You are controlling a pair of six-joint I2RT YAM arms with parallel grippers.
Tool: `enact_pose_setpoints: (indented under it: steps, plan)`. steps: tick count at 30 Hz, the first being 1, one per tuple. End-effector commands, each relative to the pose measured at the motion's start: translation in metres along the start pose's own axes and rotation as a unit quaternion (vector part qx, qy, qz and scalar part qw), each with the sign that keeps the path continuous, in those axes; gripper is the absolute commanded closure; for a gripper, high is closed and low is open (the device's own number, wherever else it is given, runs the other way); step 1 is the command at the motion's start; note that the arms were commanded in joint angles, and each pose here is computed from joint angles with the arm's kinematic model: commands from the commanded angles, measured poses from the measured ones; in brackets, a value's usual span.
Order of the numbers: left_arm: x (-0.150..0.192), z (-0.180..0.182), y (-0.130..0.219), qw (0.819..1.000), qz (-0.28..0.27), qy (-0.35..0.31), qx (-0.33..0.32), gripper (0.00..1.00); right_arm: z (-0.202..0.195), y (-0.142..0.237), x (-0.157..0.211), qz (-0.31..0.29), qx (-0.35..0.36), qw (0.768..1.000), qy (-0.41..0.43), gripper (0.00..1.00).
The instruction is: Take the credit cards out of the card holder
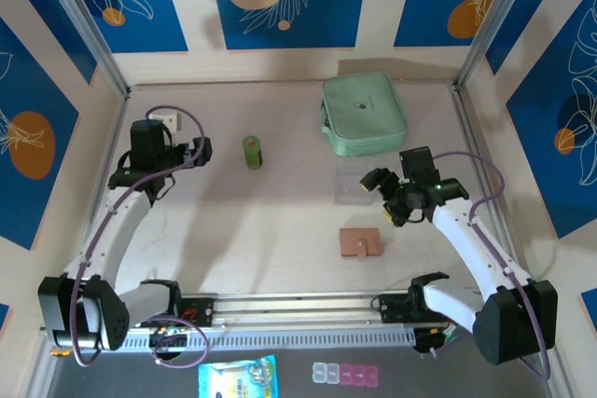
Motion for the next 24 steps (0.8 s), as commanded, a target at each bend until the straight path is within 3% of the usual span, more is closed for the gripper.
enact_pose_setpoints:
  steps: [1, 9, 24]
  plan:
    - [0.017, -0.010, 0.004, 0.997, 0.066, -0.031, 0.039, 0.00, -0.030, -0.003, 0.020, 0.041, 0.064, 0.980, -0.183, 0.11]
    - [0.030, -0.008, -0.004, 0.995, 0.056, -0.072, 0.040, 0.00, -0.055, -0.016, 0.033, 0.038, 0.093, 0.942, -0.320, 0.11]
    - [0.032, -0.011, -0.004, 0.995, 0.051, -0.070, 0.054, 0.00, -0.071, -0.049, 0.037, 0.044, 0.174, 0.913, -0.367, 0.03]
Point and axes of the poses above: each hand's point on the last joint's axis, 136 mm out from that joint toward the fingers, its own y axis back along the fingers, its own z axis along the line the jaws close on, x = y × z, the point moved 4 cm from there along y, back along the fingers, and after that the axes turned 8 degrees about -y, right-handed, at the moved point
